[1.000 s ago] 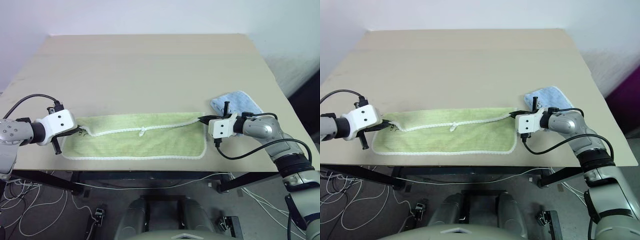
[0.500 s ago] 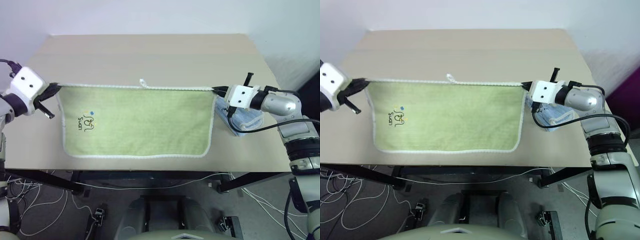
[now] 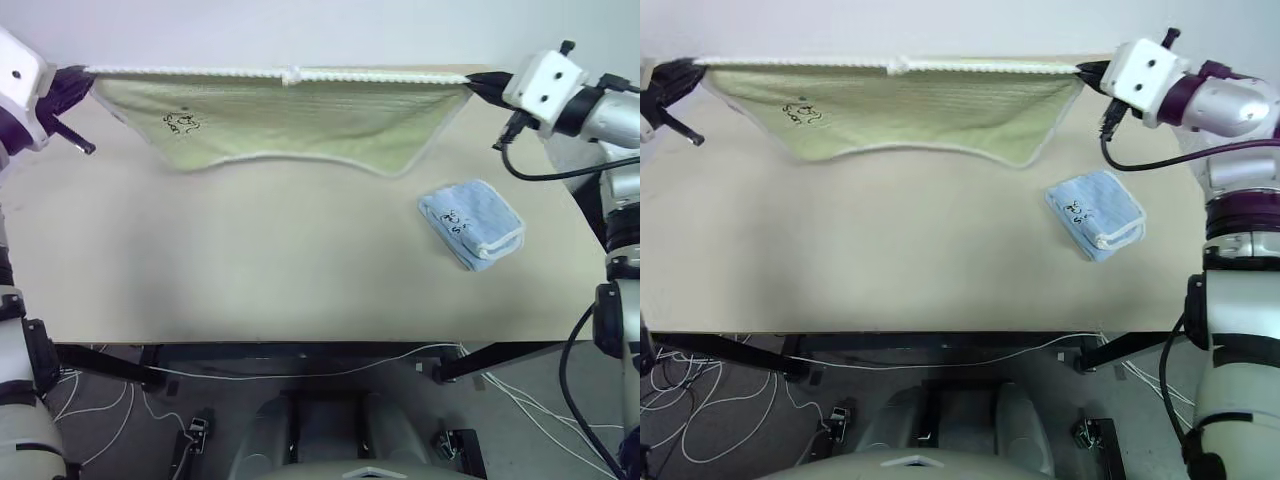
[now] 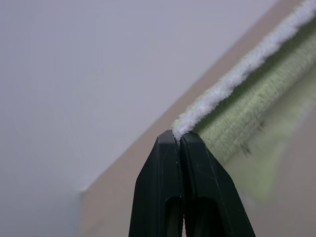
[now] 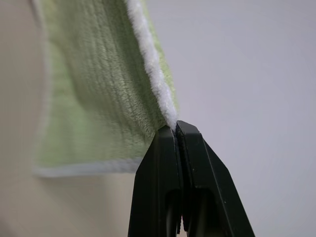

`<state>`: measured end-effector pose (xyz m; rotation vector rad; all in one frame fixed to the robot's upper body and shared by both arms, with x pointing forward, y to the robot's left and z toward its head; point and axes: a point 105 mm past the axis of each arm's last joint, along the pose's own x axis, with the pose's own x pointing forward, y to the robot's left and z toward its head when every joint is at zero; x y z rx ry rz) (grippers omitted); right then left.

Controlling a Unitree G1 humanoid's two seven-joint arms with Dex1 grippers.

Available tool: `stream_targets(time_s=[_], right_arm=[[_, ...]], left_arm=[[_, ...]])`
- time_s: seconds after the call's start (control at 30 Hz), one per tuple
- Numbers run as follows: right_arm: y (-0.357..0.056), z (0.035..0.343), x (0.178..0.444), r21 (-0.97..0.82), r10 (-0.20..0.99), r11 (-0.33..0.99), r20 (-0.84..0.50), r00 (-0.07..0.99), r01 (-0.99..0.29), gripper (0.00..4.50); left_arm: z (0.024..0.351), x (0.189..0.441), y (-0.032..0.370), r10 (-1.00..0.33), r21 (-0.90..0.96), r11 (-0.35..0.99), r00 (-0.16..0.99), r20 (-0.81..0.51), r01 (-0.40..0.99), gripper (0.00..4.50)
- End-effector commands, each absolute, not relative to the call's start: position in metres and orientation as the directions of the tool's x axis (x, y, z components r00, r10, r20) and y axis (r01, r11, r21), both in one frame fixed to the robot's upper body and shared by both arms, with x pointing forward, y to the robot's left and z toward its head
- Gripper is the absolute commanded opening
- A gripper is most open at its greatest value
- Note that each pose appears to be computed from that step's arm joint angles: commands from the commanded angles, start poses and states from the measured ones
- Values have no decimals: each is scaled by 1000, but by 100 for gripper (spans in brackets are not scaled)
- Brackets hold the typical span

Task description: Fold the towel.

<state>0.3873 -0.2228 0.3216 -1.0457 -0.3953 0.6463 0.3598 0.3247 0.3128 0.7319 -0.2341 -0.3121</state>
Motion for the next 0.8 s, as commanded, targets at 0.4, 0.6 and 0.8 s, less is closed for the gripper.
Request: stream_targets(time_s=[0.4, 0.6, 0.8], right_arm=[[-226, 195, 265, -366, 777, 255, -473, 415, -895, 2], [-228, 179, 243, -226, 779, 250, -531, 335, -941, 2], [-223, 182, 255, -263, 792, 259, -493, 360, -929, 2]], left_arm=[[185, 242, 339, -507, 387, 630, 734, -452, 674, 0], [158, 217, 338, -518, 262, 664, 684, -514, 701, 0], [155, 226, 335, -516, 264, 672, 694, -502, 692, 0]])
